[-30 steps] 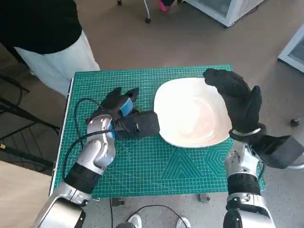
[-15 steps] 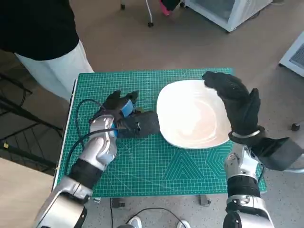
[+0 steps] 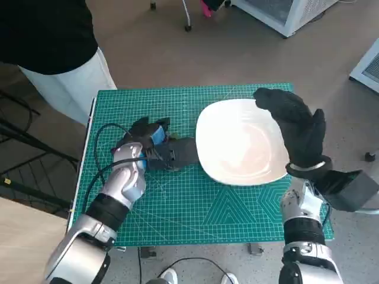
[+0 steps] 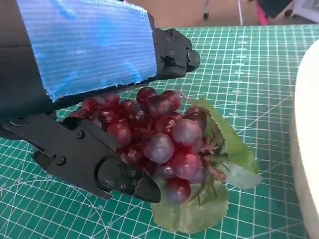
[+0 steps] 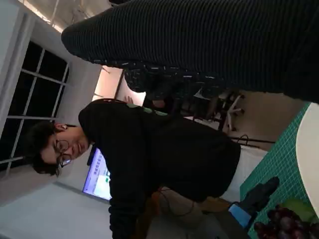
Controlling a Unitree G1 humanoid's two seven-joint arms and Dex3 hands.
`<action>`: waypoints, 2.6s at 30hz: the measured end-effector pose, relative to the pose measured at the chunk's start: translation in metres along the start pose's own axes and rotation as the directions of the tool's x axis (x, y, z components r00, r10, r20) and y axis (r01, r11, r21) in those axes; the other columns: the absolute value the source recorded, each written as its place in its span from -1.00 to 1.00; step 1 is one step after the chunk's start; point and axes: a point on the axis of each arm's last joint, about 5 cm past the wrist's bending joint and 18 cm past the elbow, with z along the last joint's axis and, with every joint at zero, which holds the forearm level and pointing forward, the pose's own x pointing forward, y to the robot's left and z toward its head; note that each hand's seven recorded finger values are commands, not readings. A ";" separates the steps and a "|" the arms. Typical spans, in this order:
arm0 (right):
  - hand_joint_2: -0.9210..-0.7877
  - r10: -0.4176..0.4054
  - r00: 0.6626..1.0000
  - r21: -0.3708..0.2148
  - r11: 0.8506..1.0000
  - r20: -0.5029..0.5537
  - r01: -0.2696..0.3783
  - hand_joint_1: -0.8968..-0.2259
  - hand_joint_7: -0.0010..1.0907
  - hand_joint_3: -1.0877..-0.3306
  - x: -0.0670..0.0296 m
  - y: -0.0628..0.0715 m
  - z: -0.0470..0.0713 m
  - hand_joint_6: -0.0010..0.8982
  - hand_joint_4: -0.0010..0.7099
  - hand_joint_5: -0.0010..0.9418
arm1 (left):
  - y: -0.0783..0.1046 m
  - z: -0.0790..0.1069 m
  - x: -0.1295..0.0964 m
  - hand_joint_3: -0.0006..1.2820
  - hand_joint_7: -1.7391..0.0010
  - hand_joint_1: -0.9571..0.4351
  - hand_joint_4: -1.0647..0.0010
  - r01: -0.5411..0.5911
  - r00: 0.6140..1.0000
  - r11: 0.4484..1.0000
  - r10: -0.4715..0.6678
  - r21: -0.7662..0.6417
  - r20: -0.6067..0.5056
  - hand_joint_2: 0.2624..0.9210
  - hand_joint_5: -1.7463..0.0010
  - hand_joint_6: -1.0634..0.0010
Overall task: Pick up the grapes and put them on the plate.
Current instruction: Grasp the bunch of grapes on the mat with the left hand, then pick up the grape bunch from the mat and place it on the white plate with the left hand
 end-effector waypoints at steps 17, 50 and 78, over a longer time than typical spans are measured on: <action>-1.00 -0.002 1.000 -0.002 1.000 0.000 0.002 -0.04 -0.99 0.31 -0.0004 0.000 0.000 -0.03 -0.04 -1.00 | -0.005 -0.004 0.011 -1.00 0.97 -0.13 0.76 0.052 0.998 0.999 -0.052 0.006 -0.041 0.42 0.97 0.53; -1.00 -0.003 1.000 -0.004 1.000 0.000 0.003 -0.02 -0.99 0.31 -0.0006 -0.001 0.001 -0.03 -0.04 -1.00 | -0.013 -0.003 0.017 -0.65 -0.33 0.38 0.07 -0.075 0.997 0.986 0.076 0.148 0.000 1.00 -0.73 0.07; -1.00 -0.003 1.000 -0.005 1.000 -0.001 0.003 -0.03 -1.00 0.30 -0.0006 -0.002 0.001 -0.04 -0.04 -1.00 | -0.010 -0.002 0.016 -0.68 -0.35 0.38 -0.02 -0.066 0.997 0.991 0.069 0.115 -0.021 1.00 -0.67 0.08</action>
